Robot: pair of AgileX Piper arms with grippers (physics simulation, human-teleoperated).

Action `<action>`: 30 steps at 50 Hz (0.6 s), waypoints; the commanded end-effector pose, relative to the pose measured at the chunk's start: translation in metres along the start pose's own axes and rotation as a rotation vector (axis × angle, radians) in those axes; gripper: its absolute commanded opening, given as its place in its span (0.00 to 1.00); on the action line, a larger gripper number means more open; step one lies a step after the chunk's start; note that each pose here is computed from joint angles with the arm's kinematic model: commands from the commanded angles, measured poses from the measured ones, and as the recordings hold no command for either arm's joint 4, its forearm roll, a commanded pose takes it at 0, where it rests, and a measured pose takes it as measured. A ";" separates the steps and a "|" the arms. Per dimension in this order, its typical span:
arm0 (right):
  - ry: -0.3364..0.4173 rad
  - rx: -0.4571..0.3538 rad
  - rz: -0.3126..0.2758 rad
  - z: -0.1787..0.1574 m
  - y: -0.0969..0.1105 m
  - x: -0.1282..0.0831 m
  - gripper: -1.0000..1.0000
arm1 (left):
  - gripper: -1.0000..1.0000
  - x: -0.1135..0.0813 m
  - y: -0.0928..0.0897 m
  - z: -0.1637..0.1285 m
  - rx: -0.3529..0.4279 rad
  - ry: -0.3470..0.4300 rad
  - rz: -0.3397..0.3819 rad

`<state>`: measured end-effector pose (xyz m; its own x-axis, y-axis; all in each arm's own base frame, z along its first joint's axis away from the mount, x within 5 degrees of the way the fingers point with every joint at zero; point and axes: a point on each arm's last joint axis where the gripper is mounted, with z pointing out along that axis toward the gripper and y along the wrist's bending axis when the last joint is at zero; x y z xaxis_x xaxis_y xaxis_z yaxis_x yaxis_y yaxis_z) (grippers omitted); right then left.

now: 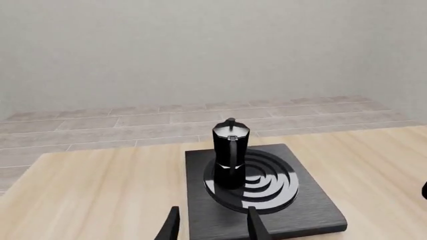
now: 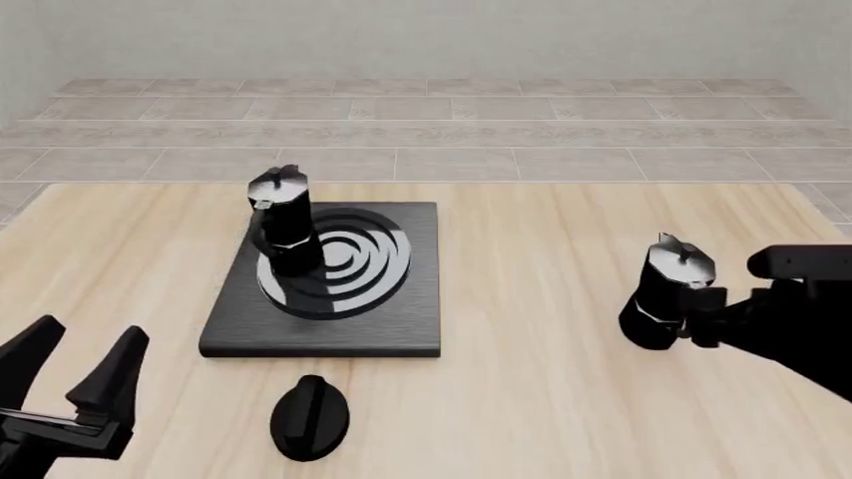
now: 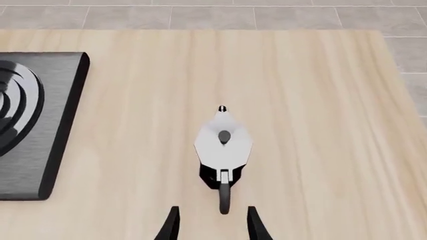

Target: Put both moka pots on the stove.

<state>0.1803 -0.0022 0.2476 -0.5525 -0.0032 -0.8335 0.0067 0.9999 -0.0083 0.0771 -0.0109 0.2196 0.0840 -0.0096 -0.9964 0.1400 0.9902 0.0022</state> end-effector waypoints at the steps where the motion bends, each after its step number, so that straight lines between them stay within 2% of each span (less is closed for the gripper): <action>1: 0.023 0.008 -0.014 0.016 -0.002 0.007 1.00 | 1.00 0.001 0.000 -0.001 0.000 0.000 0.000; 9: 0.016 0.003 -0.014 0.023 -0.001 0.008 1.00 | 1.00 0.000 0.000 0.000 0.000 0.000 0.000; 30: 0.071 0.011 -0.015 0.054 -0.003 0.026 1.00 | 1.00 0.001 0.000 0.000 0.000 0.001 0.000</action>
<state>0.2035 -0.0048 0.2092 -0.5937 -0.0183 -0.8045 0.0045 0.9997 -0.0260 0.0772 -0.0109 0.2192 0.0837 -0.0095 -0.9964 0.1399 0.9902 0.0024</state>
